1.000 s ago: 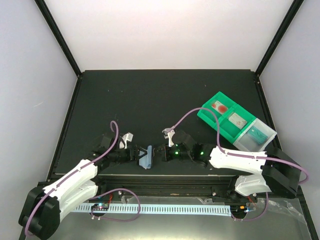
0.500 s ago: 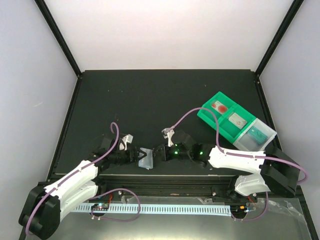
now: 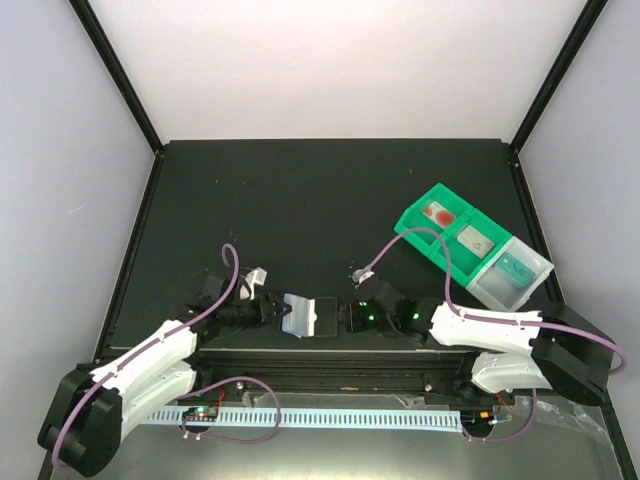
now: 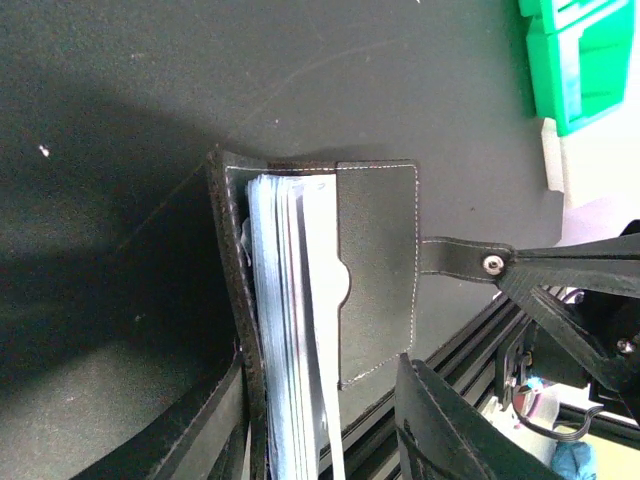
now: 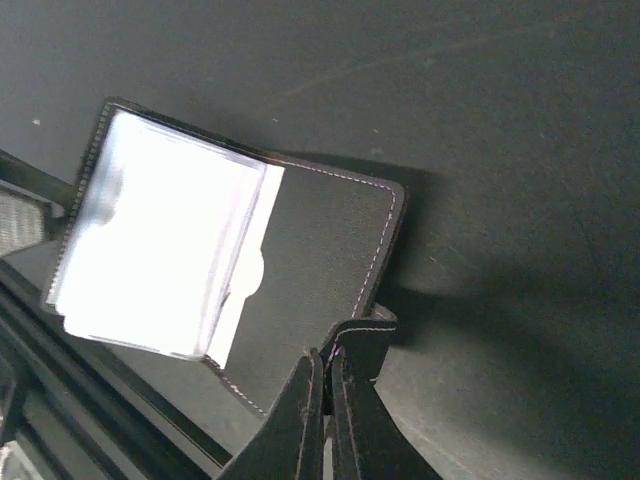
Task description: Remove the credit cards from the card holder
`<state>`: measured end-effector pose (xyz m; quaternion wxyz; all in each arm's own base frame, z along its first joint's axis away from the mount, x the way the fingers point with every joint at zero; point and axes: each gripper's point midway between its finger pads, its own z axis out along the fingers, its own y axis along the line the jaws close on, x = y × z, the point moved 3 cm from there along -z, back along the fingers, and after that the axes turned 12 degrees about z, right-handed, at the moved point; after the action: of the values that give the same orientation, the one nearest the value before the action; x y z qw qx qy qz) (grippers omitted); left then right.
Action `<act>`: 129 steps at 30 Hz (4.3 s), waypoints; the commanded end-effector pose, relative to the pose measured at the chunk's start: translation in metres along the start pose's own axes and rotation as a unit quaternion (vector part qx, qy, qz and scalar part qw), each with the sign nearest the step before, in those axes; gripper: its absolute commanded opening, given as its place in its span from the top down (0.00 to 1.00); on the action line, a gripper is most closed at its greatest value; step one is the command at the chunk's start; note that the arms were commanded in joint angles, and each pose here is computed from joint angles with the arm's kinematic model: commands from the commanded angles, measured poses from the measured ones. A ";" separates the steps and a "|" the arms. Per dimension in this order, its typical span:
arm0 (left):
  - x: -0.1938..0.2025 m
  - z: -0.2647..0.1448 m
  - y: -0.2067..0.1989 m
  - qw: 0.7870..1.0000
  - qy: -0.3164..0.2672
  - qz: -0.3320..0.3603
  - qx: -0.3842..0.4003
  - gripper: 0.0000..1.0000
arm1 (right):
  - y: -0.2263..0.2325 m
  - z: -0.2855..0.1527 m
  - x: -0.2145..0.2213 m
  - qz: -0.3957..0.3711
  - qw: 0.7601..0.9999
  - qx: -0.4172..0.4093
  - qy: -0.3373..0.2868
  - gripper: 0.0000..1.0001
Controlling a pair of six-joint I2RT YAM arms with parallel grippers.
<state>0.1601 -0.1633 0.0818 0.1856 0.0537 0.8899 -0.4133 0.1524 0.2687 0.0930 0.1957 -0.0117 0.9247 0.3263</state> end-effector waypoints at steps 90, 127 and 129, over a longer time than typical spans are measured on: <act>0.009 0.005 -0.007 1.000 0.013 0.005 0.025 0.68 | 0.022 0.064 0.026 0.046 0.993 -0.043 0.101 0.83; 0.032 0.024 0.026 0.998 0.050 -0.017 -0.019 0.91 | 0.016 0.076 0.027 0.054 0.992 -0.039 0.108 0.93; 0.032 0.024 0.026 0.998 0.050 -0.017 -0.020 0.91 | 0.014 0.074 0.025 0.056 0.992 -0.038 0.104 0.94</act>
<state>0.1468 -0.1689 0.0433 0.1359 0.0491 0.9013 -0.4085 0.1488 0.3327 0.0422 0.0698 -0.0089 0.9243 0.3751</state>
